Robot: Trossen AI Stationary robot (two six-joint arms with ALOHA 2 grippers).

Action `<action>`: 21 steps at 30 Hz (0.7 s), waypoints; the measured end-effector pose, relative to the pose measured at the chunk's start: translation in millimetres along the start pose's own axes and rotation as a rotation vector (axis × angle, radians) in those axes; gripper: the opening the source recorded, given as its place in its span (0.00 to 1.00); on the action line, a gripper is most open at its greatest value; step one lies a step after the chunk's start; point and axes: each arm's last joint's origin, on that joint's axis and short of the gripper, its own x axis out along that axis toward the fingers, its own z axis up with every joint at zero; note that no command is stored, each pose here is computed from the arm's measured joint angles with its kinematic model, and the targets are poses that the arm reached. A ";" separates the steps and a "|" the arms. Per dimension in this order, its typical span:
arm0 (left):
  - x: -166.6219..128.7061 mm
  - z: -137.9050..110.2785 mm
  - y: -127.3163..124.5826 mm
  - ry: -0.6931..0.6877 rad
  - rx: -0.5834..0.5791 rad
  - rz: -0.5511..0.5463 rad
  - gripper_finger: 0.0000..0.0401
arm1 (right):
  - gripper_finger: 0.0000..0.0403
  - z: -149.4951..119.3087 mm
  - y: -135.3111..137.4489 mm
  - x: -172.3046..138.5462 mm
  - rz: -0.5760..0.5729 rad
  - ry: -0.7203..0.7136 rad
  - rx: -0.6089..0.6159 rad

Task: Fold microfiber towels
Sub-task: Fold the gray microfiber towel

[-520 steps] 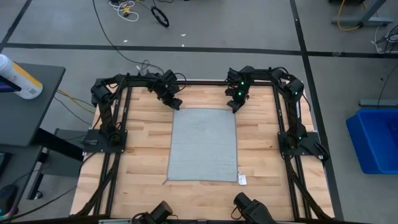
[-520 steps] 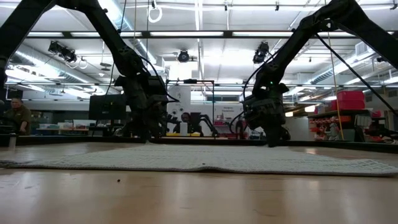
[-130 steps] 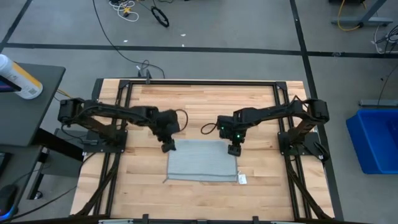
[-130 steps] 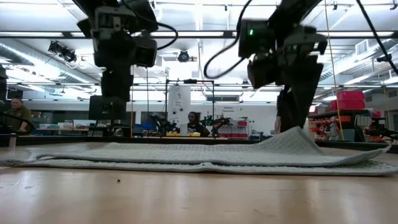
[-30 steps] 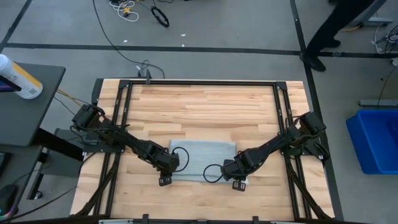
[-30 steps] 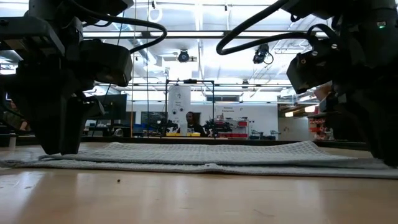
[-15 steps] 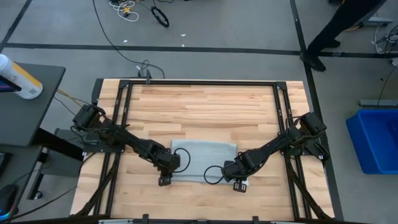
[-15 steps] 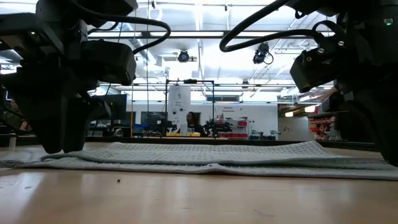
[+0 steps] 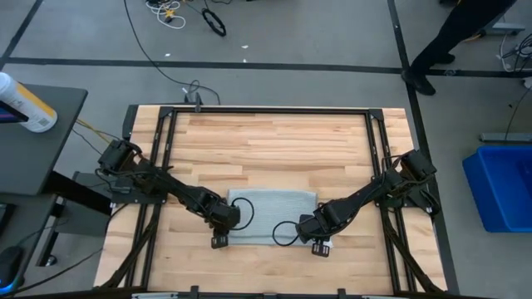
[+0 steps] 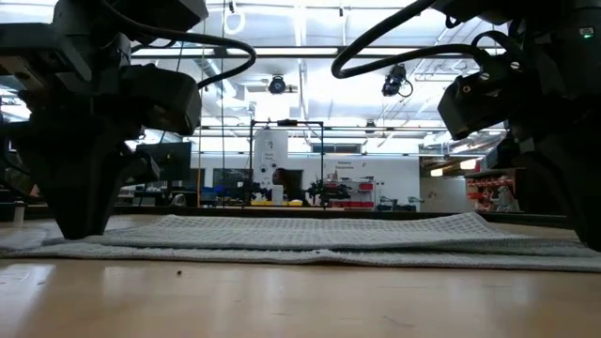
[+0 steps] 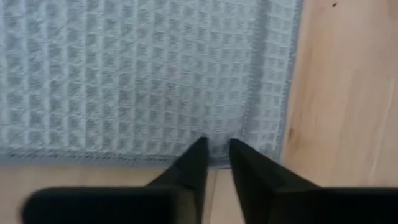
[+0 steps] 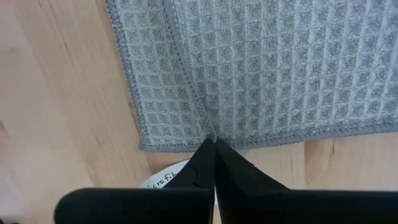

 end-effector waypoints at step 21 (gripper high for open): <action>-12.9 8.1 -18.8 0.045 -0.031 -0.007 0.41 | 0.03 0.3 0.0 0.1 -0.001 -0.003 0.001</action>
